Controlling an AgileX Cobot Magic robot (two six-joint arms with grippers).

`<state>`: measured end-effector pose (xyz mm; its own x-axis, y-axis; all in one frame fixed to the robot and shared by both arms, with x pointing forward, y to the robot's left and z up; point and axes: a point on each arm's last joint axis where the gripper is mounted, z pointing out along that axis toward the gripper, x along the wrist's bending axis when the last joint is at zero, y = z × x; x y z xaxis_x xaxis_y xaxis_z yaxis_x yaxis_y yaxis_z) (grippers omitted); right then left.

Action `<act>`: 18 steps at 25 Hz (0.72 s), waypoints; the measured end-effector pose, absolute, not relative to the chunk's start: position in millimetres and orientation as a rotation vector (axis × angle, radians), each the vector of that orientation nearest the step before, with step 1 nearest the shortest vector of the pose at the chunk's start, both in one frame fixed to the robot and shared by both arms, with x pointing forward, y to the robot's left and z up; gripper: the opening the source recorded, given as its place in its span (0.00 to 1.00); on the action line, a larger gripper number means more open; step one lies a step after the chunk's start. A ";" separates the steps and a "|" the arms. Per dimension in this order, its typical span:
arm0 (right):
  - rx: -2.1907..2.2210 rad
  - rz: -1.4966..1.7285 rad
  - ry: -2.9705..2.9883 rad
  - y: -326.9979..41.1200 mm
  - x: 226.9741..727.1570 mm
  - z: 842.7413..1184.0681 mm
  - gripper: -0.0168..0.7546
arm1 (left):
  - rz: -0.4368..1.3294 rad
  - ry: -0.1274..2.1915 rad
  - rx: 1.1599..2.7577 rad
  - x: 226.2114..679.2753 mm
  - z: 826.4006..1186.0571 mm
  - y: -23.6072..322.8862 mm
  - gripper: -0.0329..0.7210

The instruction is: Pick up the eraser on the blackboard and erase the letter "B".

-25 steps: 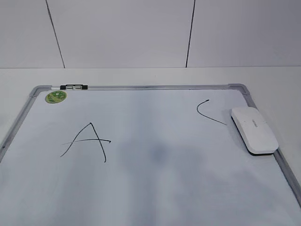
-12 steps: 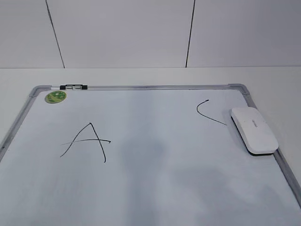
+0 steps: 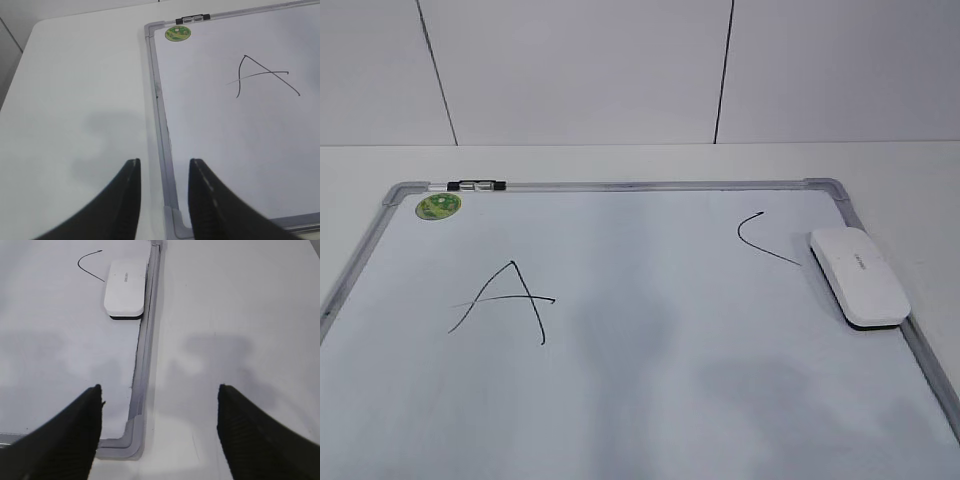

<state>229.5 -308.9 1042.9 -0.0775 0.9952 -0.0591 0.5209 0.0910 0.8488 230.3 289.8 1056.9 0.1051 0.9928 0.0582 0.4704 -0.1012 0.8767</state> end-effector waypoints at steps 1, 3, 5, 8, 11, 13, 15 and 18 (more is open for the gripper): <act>1.509 0.880 1.686 -308.9 229.5 1042.9 0.77 | 0.926 1.452 1.672 230.6 1056.4 289.8 0.36; 1.511 0.878 1.688 -308.8 229.7 1042.3 0.77 | 0.927 1.451 1.673 230.5 1056.4 289.8 0.36; 1.511 0.877 1.689 -308.8 229.8 1042.1 0.77 | 0.927 1.451 1.673 230.5 1056.4 289.8 0.36; 1.511 0.877 1.689 -308.8 229.8 1042.1 0.77 | 0.927 1.450 1.674 230.5 1056.4 289.8 0.36; 1.511 0.877 1.689 -308.8 229.8 1042.1 0.77 | 0.928 1.449 1.675 230.5 1056.4 289.8 0.36; 1.511 0.877 1.689 -308.8 229.8 1042.1 0.77 | 0.925 1.443 1.679 230.5 1056.4 289.9 0.36; 1.511 0.877 1.689 -308.8 229.8 1042.1 0.77 | 0.916 1.427 1.689 230.3 1056.4 290.0 0.36; 1.511 0.877 1.689 -308.8 229.8 1042.1 0.77 | 0.904 1.407 1.700 230.1 1056.4 290.2 0.36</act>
<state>229.8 -308.8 1042.1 -0.0777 0.9952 -0.0593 0.5235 0.0914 0.8471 230.1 290.2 1056.4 0.1505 0.9867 0.0621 0.4662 -0.1262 0.8757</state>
